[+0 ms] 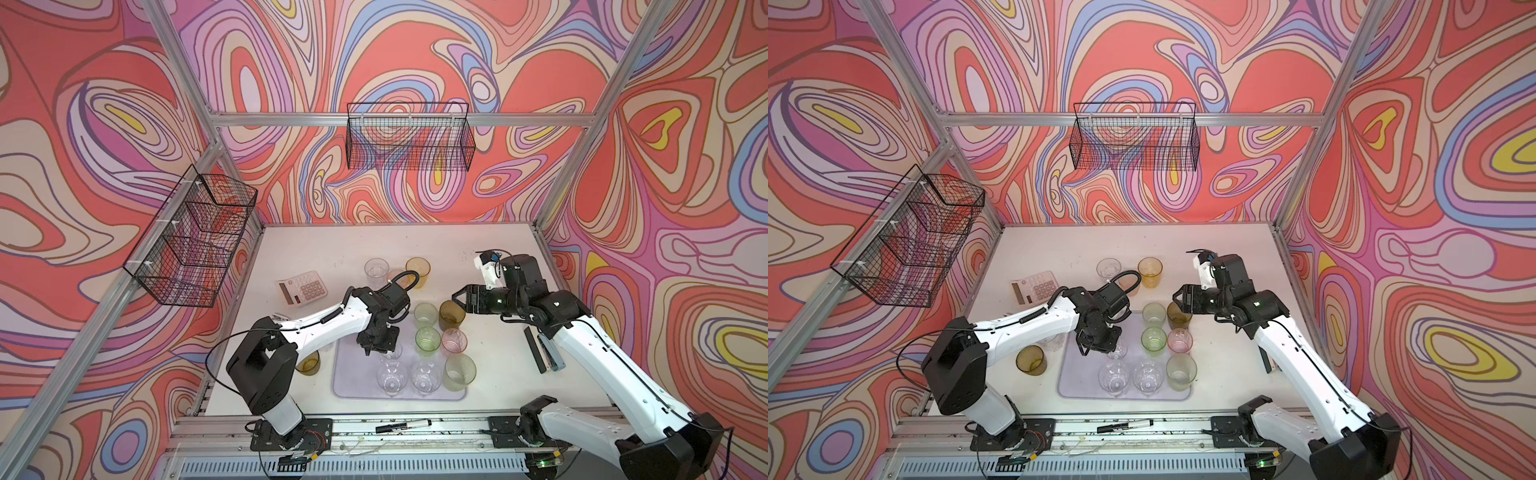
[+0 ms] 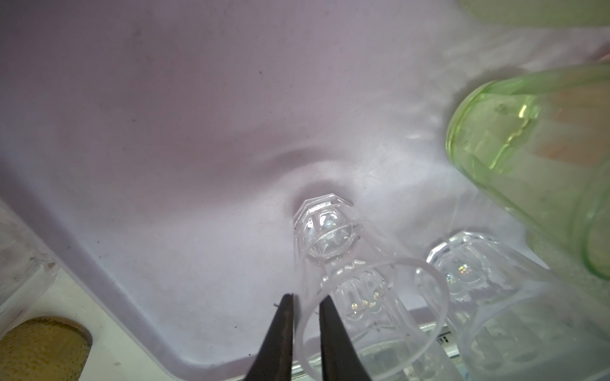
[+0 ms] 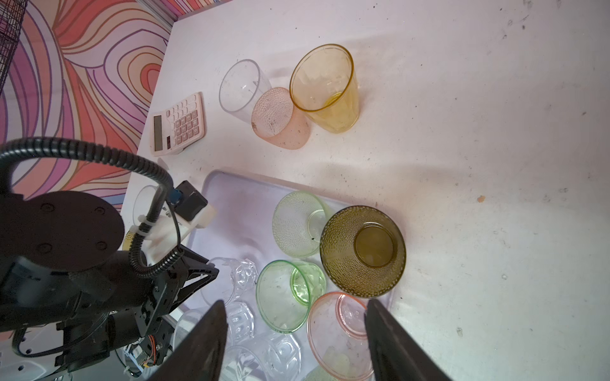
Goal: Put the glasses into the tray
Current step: 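Lower the small clear glass onto the tray with the left gripper, then open the left gripper to release the small clear glass on the tray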
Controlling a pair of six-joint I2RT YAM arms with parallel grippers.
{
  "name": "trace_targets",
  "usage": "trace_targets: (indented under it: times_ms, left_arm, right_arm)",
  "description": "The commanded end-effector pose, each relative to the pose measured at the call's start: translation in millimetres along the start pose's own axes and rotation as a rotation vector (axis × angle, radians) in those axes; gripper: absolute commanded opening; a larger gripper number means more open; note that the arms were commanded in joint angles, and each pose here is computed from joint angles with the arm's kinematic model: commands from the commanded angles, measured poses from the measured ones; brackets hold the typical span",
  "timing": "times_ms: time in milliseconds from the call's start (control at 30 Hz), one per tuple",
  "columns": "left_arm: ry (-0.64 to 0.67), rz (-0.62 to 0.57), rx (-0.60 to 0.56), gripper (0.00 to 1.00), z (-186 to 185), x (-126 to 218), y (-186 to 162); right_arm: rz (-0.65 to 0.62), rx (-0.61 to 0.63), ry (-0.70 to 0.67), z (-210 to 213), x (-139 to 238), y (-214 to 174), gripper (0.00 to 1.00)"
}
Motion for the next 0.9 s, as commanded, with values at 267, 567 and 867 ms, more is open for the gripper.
trace_targets:
  times_ms: [267, 567, 867]
  left_arm:
    - [0.003, -0.012, 0.017, 0.28, -0.1, 5.4, -2.6]
    - [0.078, -0.043, -0.028, 0.32, 5.4, 22.1, 5.5]
    - [0.073, -0.095, -0.051, 0.33, 18.9, 51.5, 22.0]
  right_arm:
    - [-0.011, 0.001, 0.016, 0.7, 1.8, -0.2, 0.69]
    - [-0.014, 0.001, 0.012, 0.4, 4.3, -1.4, 0.69]
    - [-0.019, 0.005, 0.008, 0.6, 7.1, -1.6, 0.69]
Point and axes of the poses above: each gripper's point midway between its finger pads, its own x axis back along the fingers, its own z axis along the line the jaws close on, y = z × x, the point moved 8 cm from there along x, back along the fingers, and after that the axes turned 7 degrees about -x, right-handed, at the moved point
